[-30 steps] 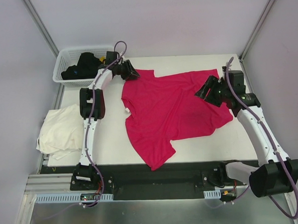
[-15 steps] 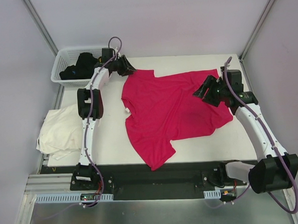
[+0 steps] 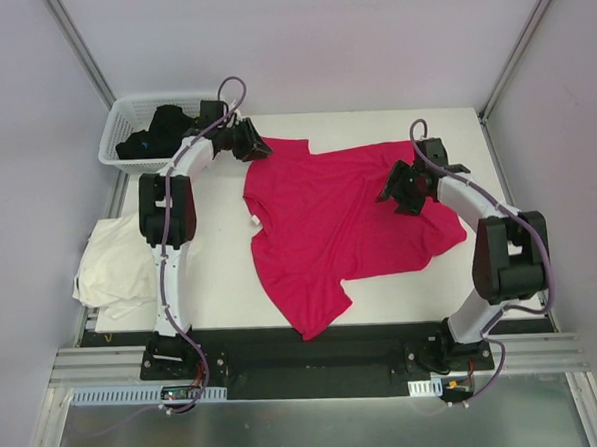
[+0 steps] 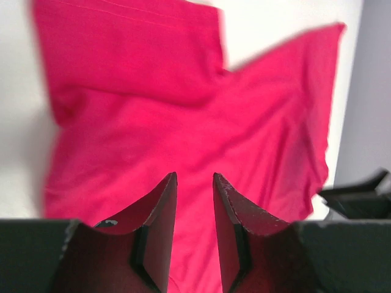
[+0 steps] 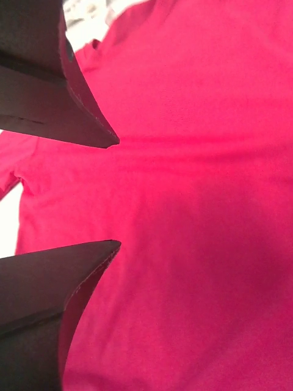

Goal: Fold and stack the t-shirts
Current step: Flatten out the tshirt

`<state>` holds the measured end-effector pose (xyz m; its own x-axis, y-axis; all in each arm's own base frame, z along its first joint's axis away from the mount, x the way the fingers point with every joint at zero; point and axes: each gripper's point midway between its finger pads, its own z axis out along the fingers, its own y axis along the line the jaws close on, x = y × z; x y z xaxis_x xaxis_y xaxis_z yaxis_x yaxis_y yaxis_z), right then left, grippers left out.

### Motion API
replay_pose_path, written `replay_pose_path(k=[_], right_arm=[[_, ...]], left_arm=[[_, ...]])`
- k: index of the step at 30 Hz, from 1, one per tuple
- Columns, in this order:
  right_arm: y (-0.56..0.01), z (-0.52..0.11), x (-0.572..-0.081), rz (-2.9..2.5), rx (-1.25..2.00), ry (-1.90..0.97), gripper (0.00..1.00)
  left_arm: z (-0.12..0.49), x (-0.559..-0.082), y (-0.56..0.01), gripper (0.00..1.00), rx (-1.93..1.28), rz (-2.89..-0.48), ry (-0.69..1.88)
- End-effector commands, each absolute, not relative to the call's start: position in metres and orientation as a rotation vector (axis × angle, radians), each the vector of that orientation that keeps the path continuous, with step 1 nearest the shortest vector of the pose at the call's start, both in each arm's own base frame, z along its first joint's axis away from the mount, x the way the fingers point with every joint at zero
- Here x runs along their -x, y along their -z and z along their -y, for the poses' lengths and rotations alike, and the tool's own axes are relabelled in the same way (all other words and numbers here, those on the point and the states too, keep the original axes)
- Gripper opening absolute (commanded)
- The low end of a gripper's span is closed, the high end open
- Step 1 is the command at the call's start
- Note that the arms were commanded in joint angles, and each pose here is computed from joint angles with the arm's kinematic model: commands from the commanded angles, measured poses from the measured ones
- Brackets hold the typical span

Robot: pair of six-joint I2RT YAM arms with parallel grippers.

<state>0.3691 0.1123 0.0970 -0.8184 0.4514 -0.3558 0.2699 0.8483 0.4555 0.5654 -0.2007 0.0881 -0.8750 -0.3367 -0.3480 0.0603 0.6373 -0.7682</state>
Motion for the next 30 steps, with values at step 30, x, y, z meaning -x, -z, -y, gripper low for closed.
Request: replay_pose_path(k=[30], right_arm=[[-0.089, -0.05, -0.315, -2.479, -0.733, -0.378, 0.64]], left_arm=[[0.368, -0.428, -0.136, 0.23, -0.456, -2.337, 1.406]])
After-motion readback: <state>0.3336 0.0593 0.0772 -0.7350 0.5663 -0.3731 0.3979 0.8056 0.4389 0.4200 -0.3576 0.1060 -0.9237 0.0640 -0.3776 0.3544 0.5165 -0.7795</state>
